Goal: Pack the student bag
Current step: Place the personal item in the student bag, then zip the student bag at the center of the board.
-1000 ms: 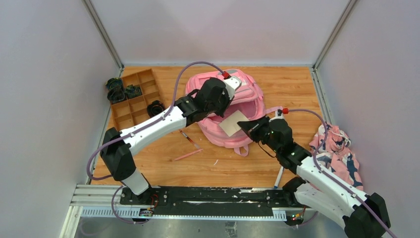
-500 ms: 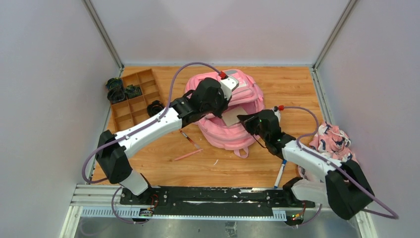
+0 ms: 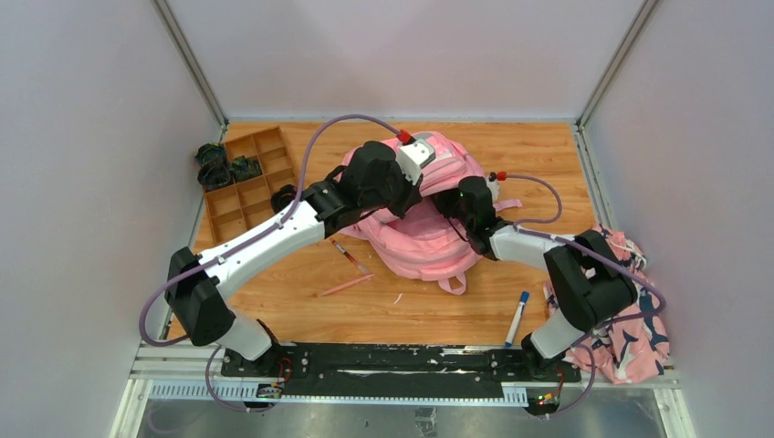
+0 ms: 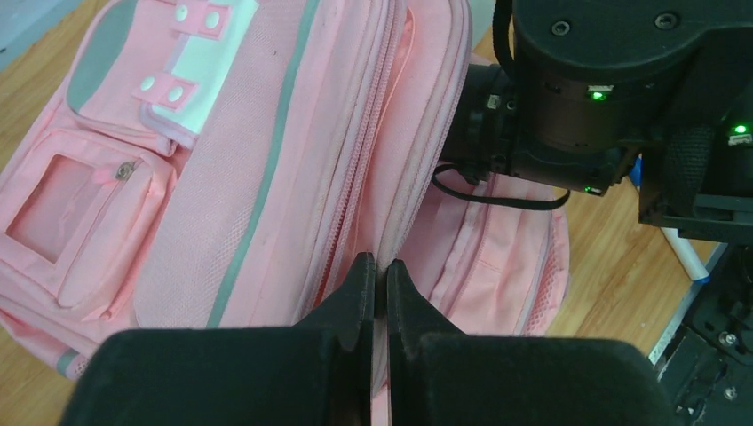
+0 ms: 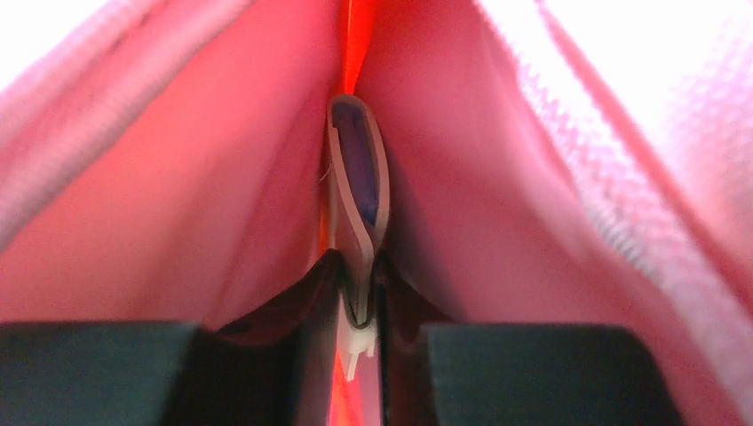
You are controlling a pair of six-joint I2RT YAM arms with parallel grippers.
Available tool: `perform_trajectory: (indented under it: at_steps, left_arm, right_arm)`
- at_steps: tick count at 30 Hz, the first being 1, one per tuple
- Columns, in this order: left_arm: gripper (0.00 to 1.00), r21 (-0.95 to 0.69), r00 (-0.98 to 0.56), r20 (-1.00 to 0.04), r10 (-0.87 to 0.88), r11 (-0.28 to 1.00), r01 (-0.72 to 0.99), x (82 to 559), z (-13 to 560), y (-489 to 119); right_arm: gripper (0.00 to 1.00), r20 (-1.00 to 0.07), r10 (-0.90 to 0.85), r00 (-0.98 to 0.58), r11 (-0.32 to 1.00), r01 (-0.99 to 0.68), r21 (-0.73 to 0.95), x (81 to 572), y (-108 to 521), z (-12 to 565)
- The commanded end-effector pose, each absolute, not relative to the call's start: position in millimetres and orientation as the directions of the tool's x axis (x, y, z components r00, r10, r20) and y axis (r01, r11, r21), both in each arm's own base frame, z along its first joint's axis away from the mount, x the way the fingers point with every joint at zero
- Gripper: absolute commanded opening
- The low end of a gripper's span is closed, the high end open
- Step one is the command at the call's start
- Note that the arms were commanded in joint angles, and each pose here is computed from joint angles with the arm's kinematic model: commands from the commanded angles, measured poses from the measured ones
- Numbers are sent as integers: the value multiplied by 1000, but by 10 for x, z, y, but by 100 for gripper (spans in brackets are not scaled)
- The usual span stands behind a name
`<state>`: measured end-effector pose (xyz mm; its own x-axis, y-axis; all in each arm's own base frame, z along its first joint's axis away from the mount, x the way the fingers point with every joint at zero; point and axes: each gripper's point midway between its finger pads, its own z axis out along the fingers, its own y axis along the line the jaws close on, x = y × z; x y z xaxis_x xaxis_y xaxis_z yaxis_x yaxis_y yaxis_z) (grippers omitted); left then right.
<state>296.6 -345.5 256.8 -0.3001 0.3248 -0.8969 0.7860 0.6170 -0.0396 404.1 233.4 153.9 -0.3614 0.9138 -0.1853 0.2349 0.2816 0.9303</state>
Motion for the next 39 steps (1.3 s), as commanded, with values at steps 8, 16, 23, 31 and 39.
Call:
perform_trajectory:
  at_steps: [8,16,23,31,39]
  left_arm:
    - [0,-50,-194,-963,189,581,812,2960,3102,-3500]
    - [0,-78,-226,-960,167,614,785,3038,3035,-3447]
    - [0,-87,-242,-956,167,625,776,3078,2941,-3439]
    - [65,-154,-326,-932,157,643,750,3148,2827,-3518]
    - [53,-244,-516,-855,43,846,474,3099,2459,-2763]
  right_arm:
    - [40,-188,905,-382,266,164,950,3964,2276,1678]
    - [52,-180,856,-485,284,150,947,3740,2347,1757]
    - [53,-375,747,-549,487,68,871,3167,2074,1904]
    - [54,-678,533,-506,790,10,613,2539,1330,2007]
    - [54,-757,372,-538,877,-63,476,2272,1165,2093]
